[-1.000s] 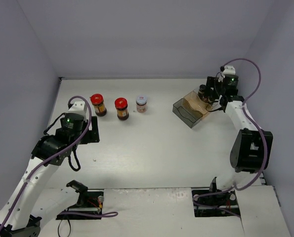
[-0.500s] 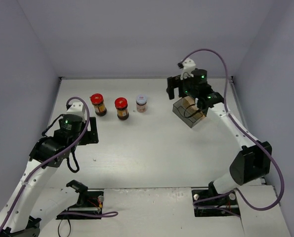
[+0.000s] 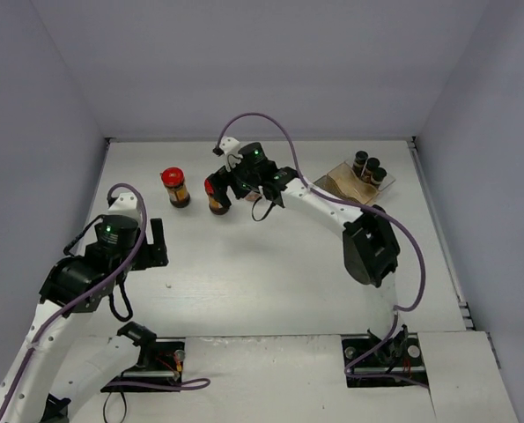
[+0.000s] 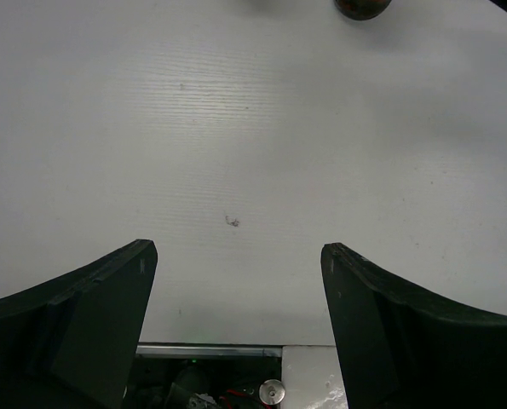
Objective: Organize the condiment bottles
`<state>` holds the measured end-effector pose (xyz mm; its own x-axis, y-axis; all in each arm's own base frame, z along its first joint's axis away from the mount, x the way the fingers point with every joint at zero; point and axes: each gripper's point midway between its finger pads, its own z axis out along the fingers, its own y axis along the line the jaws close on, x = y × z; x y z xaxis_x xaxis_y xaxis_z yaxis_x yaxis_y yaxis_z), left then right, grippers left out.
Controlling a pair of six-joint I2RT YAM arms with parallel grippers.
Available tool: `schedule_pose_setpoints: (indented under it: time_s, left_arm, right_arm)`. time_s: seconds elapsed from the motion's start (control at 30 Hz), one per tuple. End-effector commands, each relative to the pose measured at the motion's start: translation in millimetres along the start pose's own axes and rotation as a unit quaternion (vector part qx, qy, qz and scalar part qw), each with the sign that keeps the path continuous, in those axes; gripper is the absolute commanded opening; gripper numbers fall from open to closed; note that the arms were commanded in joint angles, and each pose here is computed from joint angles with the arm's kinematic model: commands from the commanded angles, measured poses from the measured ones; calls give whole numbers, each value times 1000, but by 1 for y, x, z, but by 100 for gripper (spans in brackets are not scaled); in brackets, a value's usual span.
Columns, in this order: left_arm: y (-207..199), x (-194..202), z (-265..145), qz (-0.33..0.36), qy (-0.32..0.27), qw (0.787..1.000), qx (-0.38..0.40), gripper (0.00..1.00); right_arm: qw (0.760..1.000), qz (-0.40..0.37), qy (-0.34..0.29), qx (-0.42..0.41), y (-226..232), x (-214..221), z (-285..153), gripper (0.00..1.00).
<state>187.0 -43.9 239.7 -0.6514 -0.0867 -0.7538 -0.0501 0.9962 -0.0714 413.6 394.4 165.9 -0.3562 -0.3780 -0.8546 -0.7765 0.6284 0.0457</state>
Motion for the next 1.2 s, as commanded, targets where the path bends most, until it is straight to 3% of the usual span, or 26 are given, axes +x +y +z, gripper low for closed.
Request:
schedule_pose_setpoints:
  time_s: [0.0,0.4,0.47,0.5,0.6,0.63,0.7,0.73,0.8,1.0,1.17]
  left_arm:
    - [5,-15,-15,-16,-25,1000,-7,79]
    - [16,-15,-25,-16,-30,999,-27,79]
    - [19,-14,-26,-14,-29,999,-33,78]
    - [19,-14,-27,-15,-30,999,-33,78]
    - [21,-14,-27,-15,-31,999,-37,78]
    - [21,-14,-27,-15,-31,999,-38,78]
    - [21,-14,-27,-17,-31,999,-37,79]
    - [20,-15,-26,-17,-32,999,-36,79]
    - [19,-15,-25,-18,-32,999,-34,78]
    - [10,-18,-17,-23,-36,999,-19,78]
    - [2,-19,-9,-22,-32,999,-7,78]
  right_arm:
    - [997,-25,-74,0,0,-56,6,100]
    - [997,-28,-70,-27,9,-43,67,99]
    - [997,-25,-67,-29,9,-38,74,94]
    - [997,-24,-68,-31,11,-37,76,90]
    - [997,-22,-64,-31,10,-32,80,69]
    - [997,-22,-64,-30,10,-32,79,54]
    - [997,-24,-68,-24,9,-36,73,35]
    - [997,-26,-69,-21,8,-37,70,17]
    - [996,-29,-83,-16,8,-49,53,3]
    - [993,-43,-111,8,2,-81,-10,0]
    - [988,-33,-140,65,-40,-104,-88,0]
